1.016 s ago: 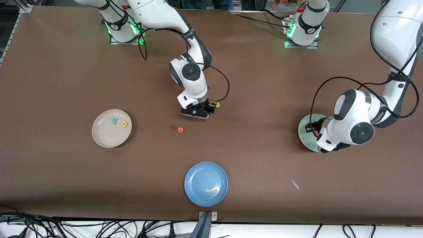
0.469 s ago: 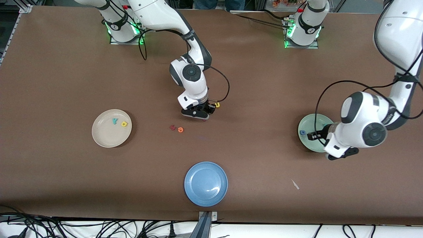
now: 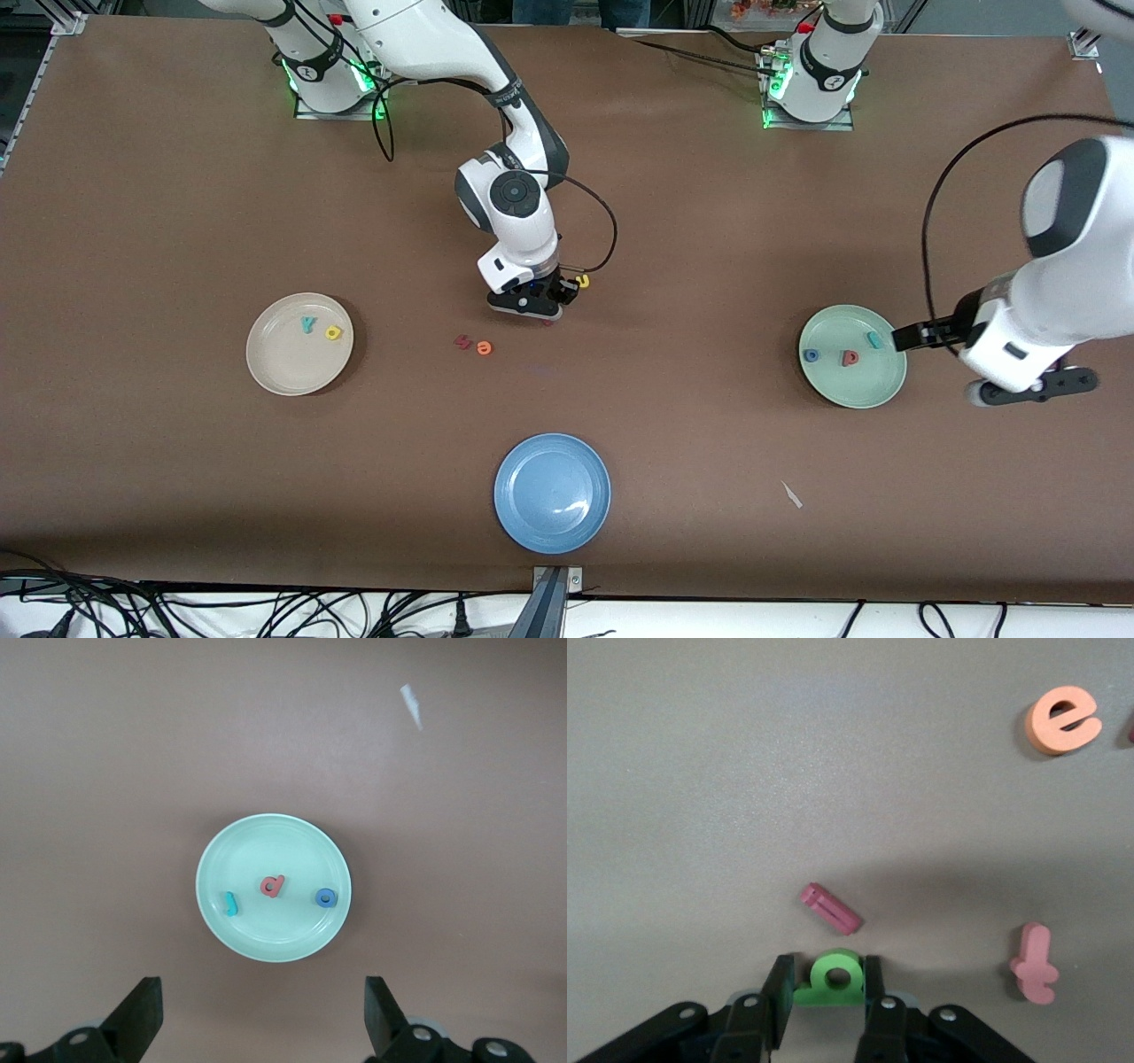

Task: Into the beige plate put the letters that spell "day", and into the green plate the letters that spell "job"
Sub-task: 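Lift the green a with the right gripper while the left gripper retracts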

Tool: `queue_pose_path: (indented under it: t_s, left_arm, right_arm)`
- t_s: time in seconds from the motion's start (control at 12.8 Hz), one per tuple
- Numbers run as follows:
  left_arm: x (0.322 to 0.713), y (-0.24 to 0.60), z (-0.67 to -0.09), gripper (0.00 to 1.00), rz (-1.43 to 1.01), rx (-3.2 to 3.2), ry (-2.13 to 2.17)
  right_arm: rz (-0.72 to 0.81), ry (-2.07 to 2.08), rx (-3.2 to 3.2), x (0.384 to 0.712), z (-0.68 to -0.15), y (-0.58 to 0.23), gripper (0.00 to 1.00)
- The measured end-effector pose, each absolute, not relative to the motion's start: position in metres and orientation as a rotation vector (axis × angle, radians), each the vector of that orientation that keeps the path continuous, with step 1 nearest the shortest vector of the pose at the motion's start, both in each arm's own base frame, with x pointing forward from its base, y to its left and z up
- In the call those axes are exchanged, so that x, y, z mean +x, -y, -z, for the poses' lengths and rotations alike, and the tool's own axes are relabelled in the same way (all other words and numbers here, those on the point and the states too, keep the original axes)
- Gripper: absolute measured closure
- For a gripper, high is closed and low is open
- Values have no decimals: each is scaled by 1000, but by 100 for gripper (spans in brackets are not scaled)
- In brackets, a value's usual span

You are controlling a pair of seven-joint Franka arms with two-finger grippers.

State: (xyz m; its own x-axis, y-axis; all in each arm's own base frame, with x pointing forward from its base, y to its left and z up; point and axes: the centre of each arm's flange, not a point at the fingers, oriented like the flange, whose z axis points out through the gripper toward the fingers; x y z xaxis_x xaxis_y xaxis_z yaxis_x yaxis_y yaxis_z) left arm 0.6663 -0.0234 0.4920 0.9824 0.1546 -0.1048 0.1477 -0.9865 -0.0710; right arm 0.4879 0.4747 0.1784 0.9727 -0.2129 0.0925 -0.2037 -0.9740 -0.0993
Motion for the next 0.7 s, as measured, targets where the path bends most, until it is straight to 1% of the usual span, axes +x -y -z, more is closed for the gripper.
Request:
queue_pose_path:
  t_s: [0.16,0.31,0.7]
  left_arm:
    - [664,17,-516,0,-173,-3070,180]
    - [664,15,-522,0,-179,-3072,151]
    - [664,11,-519,0,-208,-3080,28]
  right_arm:
    - [155,-319,-3035,488,-179,-474,64]
    - [135,-312,-3073,495,-183,-467,64]
    - [58,-202,-3156,521,-250,-434,64]
